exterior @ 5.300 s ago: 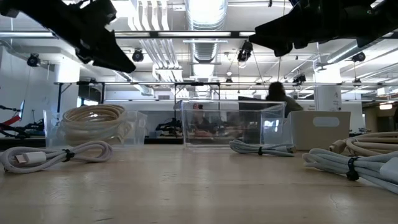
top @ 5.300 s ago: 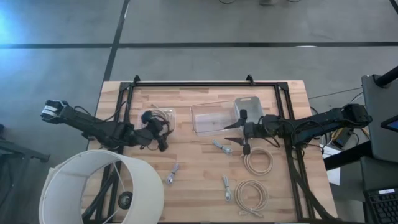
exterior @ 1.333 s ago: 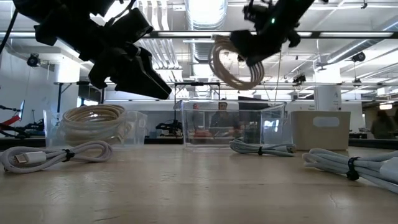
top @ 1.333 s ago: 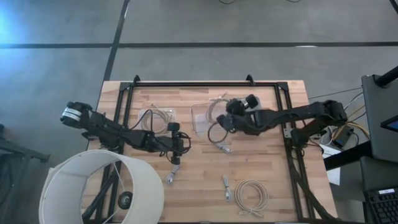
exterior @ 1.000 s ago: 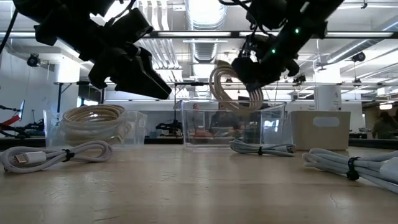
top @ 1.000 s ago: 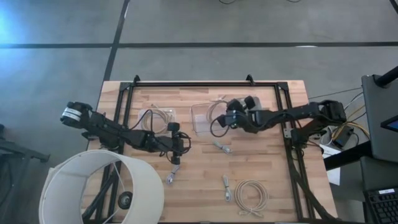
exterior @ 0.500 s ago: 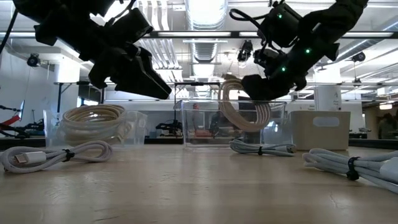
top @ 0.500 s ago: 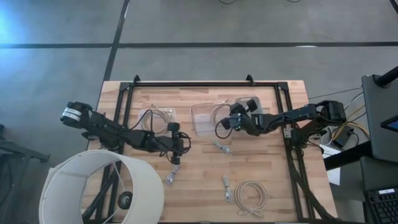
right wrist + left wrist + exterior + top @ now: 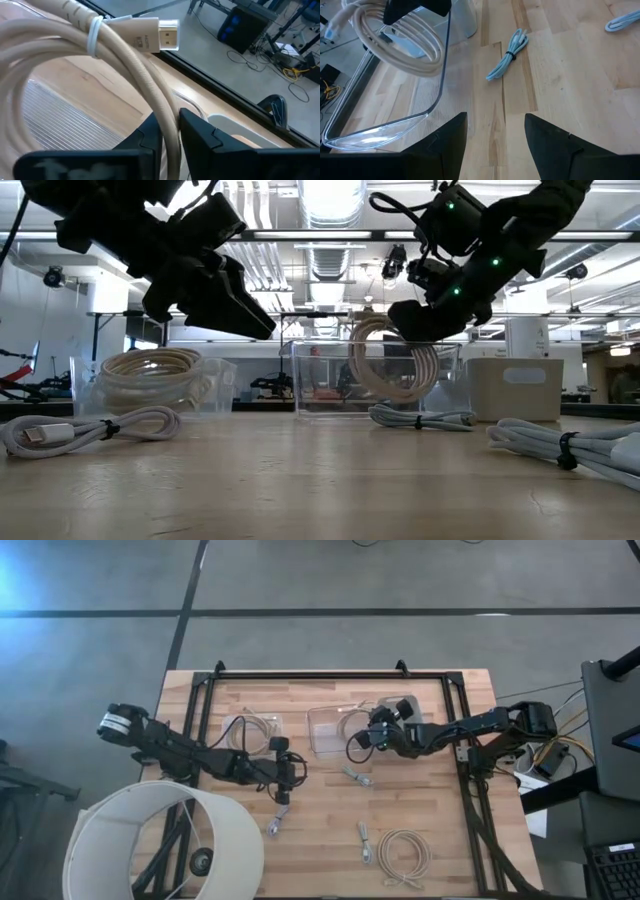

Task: Pick & Place USB Port
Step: Put the top brown charger cable into the right transparent bin

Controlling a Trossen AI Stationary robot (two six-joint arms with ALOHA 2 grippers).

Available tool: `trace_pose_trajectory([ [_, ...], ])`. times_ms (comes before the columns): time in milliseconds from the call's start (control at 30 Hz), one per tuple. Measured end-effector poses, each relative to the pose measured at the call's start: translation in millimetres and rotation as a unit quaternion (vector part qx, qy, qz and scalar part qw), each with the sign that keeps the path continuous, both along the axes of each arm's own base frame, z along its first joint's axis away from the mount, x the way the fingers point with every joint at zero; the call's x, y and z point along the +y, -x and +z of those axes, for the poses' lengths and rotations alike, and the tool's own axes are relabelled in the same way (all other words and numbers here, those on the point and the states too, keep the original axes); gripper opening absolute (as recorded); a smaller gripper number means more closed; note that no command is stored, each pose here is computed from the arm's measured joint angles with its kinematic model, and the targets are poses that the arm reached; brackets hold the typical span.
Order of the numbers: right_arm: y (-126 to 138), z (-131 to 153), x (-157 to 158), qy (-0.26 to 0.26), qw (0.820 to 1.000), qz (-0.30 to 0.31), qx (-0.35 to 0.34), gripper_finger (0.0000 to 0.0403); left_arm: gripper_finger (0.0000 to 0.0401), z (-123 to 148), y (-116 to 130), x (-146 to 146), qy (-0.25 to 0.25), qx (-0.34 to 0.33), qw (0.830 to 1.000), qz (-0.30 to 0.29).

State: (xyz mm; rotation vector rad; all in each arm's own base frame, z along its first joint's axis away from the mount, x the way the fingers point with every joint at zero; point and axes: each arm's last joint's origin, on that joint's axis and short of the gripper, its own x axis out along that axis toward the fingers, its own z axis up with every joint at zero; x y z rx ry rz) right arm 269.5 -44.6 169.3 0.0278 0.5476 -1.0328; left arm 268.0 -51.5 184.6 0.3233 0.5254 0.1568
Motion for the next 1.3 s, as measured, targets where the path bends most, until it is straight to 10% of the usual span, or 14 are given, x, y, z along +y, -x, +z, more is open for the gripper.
trace_pose_trajectory([
  [1300, -22, 28, 4, -0.027, 0.995, 0.096, -0.009, 0.0178, 0.0202, 0, 0, 0, 0.0, 0.0, 1.0, 0.0],
])
